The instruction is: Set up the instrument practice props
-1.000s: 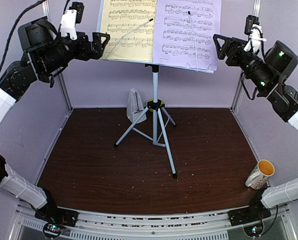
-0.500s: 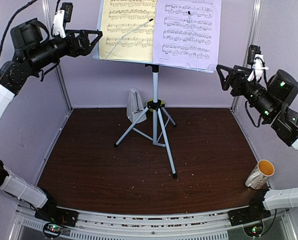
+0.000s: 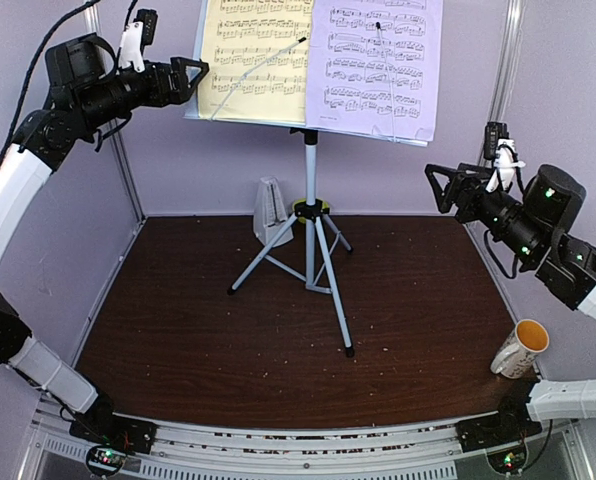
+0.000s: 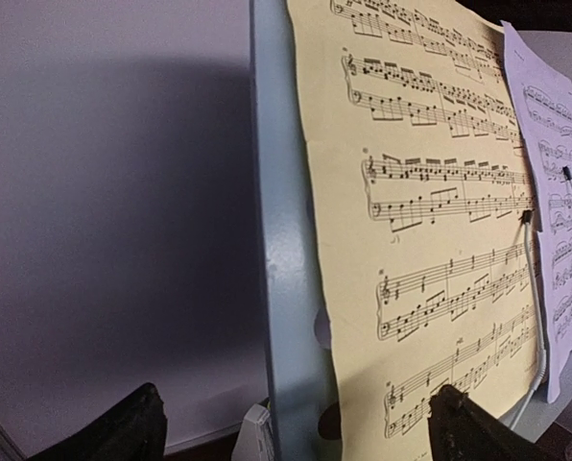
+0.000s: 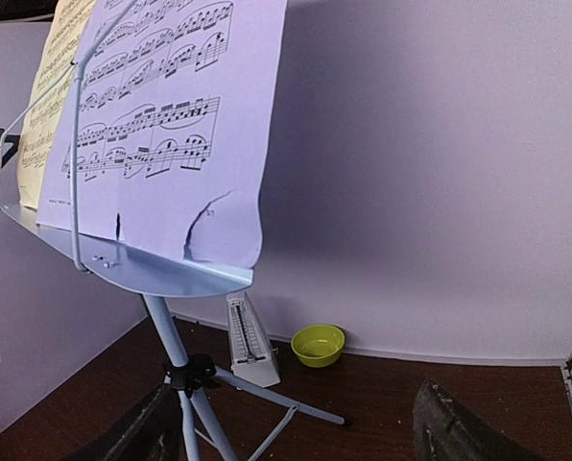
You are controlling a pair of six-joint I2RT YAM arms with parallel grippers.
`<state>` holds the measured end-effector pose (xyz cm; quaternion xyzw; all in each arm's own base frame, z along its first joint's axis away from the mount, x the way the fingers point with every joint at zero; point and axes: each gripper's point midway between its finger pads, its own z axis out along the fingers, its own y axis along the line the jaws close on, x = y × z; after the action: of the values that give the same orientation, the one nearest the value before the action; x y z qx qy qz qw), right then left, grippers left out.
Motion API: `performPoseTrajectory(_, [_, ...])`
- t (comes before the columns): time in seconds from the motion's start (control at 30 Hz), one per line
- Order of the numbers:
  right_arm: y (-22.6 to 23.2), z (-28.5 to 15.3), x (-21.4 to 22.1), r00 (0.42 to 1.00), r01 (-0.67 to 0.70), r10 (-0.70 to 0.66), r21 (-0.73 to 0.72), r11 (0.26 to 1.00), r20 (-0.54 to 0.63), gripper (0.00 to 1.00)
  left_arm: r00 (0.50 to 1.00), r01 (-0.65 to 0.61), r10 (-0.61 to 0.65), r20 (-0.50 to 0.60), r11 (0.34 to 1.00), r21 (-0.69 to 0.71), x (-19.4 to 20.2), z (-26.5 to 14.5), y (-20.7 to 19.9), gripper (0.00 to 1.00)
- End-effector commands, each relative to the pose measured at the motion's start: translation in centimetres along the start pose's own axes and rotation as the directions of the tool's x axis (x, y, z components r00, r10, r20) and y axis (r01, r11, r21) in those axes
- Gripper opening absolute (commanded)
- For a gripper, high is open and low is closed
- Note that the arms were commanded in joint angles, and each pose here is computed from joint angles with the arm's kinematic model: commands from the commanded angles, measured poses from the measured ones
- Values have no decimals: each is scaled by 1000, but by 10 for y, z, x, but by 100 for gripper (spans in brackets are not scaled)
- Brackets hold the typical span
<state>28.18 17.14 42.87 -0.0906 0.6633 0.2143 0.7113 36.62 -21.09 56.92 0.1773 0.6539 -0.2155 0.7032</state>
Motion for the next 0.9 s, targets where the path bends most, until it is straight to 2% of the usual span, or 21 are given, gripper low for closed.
performPoseTrajectory(0.0, [0,0,7,1000,-9,9,-10,1000,-5,84,999,22,-25,22,994,108,-6,6,-9,98])
performPoseTrajectory(0.23, [1,1,9,1000,-7,7,-12,1000,-16,84,999,20,-28,33,978,207,-6,22,-21,97])
performPoseTrajectory(0.4, [1,3,9,1000,-2,2,-11,1000,-20,84,1000,15,-18,23,990,142,-2,25,-10,84])
performPoseTrajectory(0.47, [1,3,8,1000,-2,1,-11,1000,-18,84,1000,8,-10,18,992,129,-1,24,-7,74])
performPoseTrajectory(0.57, [2,5,9,1000,-1,0,-13,1000,-21,84,1000,0,-2,18,992,125,0,23,-7,50])
performPoseTrajectory(0.6, [2,5,9,1000,0,-1,-13,1000,-23,84,1000,-1,-2,17,993,117,0,22,-5,48])
performPoseTrajectory(0.87, [2,8,11,1000,7,-7,-12,1000,-28,84,999,-11,7,43,995,98,-1,14,-3,51])
